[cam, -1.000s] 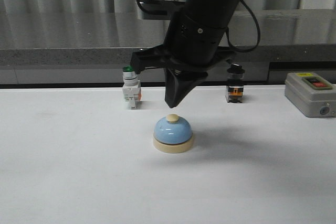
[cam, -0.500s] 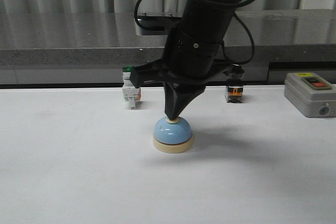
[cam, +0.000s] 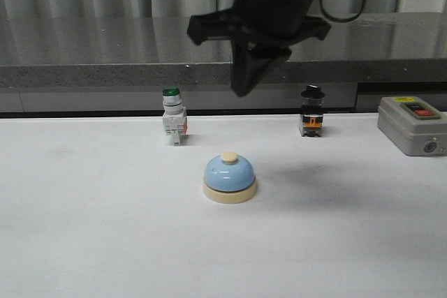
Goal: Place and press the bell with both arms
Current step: 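Raise the right gripper away from the bell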
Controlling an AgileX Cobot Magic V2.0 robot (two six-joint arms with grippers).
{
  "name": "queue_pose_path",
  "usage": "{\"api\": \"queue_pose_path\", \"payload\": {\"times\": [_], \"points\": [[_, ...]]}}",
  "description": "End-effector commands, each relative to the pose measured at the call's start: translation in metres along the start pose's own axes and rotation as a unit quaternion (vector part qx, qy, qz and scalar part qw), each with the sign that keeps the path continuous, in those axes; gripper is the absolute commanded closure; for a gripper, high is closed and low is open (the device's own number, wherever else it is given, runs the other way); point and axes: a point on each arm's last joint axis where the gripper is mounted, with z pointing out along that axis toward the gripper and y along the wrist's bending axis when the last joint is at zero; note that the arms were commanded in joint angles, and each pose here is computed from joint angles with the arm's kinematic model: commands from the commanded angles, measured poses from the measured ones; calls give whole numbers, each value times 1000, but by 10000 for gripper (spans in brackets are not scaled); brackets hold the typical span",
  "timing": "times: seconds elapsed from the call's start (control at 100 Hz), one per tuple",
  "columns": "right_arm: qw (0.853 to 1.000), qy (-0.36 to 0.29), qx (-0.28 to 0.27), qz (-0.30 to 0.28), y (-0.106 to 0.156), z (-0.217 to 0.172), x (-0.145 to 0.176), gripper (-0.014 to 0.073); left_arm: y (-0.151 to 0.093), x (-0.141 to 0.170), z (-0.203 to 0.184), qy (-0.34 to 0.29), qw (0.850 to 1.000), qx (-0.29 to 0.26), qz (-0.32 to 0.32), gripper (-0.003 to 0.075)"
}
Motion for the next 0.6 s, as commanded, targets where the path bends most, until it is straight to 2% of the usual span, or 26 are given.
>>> {"api": "queue_pose_path", "payload": {"times": [0.0, 0.17, 0.33, 0.59], "points": [[997, -75, 13, 6, -12, -48, -16, 655, 0, 6, -1, -33, 999, -1, -7, 741], [994, -95, 47, 25, -39, -80, -2, 655, 0, 6, -1, -33, 999, -1, -7, 741], [988, -118, 77, 55, -62, -111, 25, 655, 0, 6, -1, -33, 999, -1, -7, 741], [964, -195, 142, 111, -90, -168, 88, 655, 0, 6, -1, -33, 999, -1, -7, 741]]}}
